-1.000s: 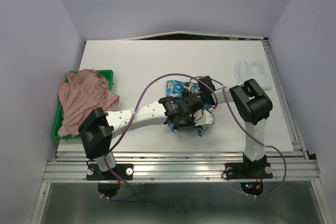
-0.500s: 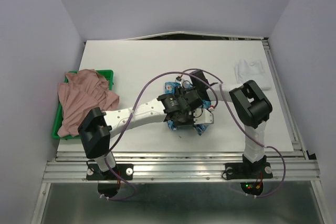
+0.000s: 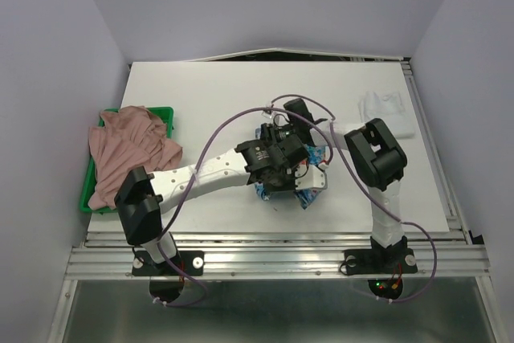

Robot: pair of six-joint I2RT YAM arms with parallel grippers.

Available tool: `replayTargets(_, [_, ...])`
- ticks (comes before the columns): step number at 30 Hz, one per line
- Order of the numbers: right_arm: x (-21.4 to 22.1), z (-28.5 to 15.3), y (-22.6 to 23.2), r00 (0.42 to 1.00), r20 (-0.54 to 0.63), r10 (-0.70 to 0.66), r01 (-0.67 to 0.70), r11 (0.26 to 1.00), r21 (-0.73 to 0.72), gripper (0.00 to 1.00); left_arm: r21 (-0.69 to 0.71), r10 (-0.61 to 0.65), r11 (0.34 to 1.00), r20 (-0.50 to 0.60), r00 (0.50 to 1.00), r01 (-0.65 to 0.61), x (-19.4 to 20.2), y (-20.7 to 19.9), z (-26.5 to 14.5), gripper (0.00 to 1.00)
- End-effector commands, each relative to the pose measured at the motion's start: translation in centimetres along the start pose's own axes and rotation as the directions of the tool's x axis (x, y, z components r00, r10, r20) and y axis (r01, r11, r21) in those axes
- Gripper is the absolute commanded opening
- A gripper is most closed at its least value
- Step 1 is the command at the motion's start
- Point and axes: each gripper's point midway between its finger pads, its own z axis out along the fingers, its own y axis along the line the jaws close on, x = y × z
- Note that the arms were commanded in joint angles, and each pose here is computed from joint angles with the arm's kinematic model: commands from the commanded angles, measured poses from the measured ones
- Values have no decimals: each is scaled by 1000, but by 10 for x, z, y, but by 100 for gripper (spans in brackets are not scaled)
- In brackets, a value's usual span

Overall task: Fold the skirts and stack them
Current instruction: Fold the skirt

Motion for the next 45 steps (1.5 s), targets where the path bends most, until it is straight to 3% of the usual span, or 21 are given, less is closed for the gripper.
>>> replayTargets(1, [28, 9, -38, 997, -34, 70, -69, 997, 34, 48, -79, 33, 997, 111, 993, -24, -30, 20, -44, 0])
replayTargets(8, [92, 31, -15, 982, -152, 110, -114, 993, -20, 47, -141, 30, 990, 111, 993, -14, -31, 46, -49, 0])
replayTargets(12, [108, 38, 5, 978, -179, 109, -120, 992, -49, 47, -194, 16, 981, 79, 997, 0, -24, 65, -46, 0])
replayTargets(19, [87, 34, 31, 984, -171, 49, -66, 993, -97, 50, -179, 31, 984, 72, 997, -17, -16, 71, -41, 0])
replayTargets(20, [71, 35, 41, 989, -145, -36, 19, 993, -115, 52, -176, 35, 984, 72, 997, -22, -16, 70, -42, 0])
replayTargets(23, [35, 23, 43, 989, -109, -100, 93, 993, -70, 61, -119, 46, 992, 97, 994, -34, -20, 60, -43, 0])
replayTargets(25, [21, 13, 32, 990, -112, -84, 82, 996, -22, 64, -85, 47, 996, 114, 992, -37, -23, 53, -44, 0])
replayTargets(26, [-10, 0, 33, 988, -62, -138, 138, 990, -14, 67, -69, 41, 997, 112, 993, -34, -22, 50, -43, 0])
replayTargets(28, [-25, -14, 19, 994, -59, -88, 90, 996, 23, 69, -42, 42, 998, 117, 992, -37, -21, 44, -42, 0])
replayTargets(32, [-79, -68, -14, 990, 53, -132, 124, 984, 125, 69, -5, 40, 999, 108, 993, -39, -17, 34, -36, 0])
replayTargets(36, [-106, -109, -53, 983, 105, -148, 114, 954, 276, 68, -1, 39, 999, 100, 994, -39, -16, 34, -33, 0])
replayTargets(38, [-111, -135, -80, 982, 107, -158, 108, 923, 369, 68, -3, 44, 999, 87, 995, -44, -15, 35, -32, 0])
replayTargets(42, [-79, -151, -126, 993, 6, -114, 96, 859, 502, 66, -12, 51, 999, 60, 997, -51, -11, 38, -26, 0])
replayTargets(45, [-55, -151, -144, 996, -45, -83, 94, 843, 530, 65, -15, 57, 998, 51, 997, -56, -10, 39, -24, 0])
